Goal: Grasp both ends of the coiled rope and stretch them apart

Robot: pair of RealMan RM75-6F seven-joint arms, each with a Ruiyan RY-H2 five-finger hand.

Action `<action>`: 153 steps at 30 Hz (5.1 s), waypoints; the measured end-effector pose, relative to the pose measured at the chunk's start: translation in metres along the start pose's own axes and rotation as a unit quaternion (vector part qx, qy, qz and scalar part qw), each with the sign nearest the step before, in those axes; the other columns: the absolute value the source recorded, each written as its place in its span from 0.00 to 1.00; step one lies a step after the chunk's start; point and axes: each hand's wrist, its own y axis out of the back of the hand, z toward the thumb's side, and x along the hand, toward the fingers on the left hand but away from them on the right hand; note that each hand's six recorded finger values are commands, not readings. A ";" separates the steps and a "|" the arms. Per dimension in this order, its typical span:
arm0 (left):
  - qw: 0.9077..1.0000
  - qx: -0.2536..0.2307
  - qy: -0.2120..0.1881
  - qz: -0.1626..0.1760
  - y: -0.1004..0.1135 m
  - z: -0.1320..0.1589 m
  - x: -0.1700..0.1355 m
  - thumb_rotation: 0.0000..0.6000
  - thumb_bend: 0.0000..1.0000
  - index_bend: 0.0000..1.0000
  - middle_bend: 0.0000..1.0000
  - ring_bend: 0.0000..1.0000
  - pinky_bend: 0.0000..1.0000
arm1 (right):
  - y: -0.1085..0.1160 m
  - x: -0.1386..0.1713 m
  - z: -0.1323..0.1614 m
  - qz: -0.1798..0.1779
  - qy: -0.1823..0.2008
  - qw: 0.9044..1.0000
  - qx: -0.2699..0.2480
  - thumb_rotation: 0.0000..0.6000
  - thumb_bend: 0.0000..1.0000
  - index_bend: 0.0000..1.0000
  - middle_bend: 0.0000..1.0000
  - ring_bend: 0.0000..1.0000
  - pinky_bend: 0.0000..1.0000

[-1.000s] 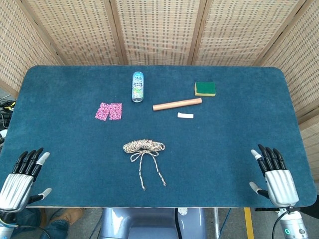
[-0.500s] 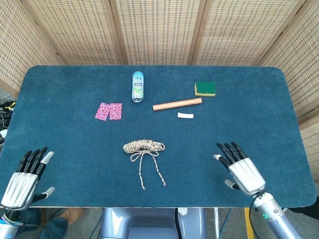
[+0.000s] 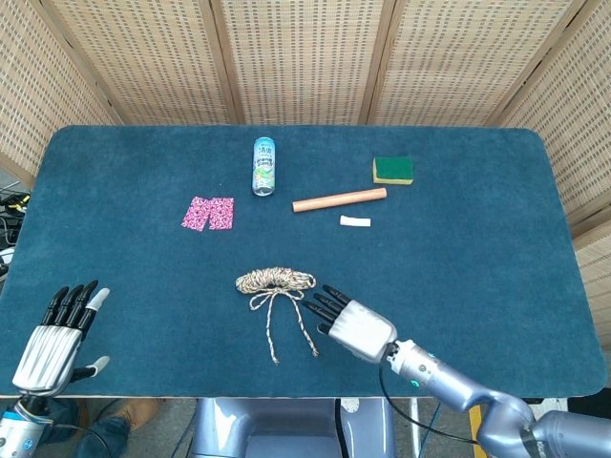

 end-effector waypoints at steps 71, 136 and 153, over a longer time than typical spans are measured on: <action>1.000 0.004 -0.015 -0.015 -0.007 0.006 0.000 1.00 0.00 0.00 0.00 0.00 0.00 | -0.048 -0.061 0.042 0.061 -0.002 0.998 0.016 1.00 0.45 0.67 0.04 0.00 0.00; 0.895 0.164 -0.412 -0.033 -0.106 0.247 0.114 1.00 0.32 0.48 0.00 0.00 0.00 | -0.049 -0.067 -0.023 0.049 -0.062 0.995 0.062 1.00 0.45 0.68 0.04 0.00 0.00; 0.890 0.176 -0.418 -0.045 -0.120 0.261 0.116 1.00 0.36 0.48 0.00 0.00 0.00 | -0.056 -0.068 -0.022 0.056 -0.062 0.995 0.063 1.00 0.45 0.68 0.04 0.00 0.00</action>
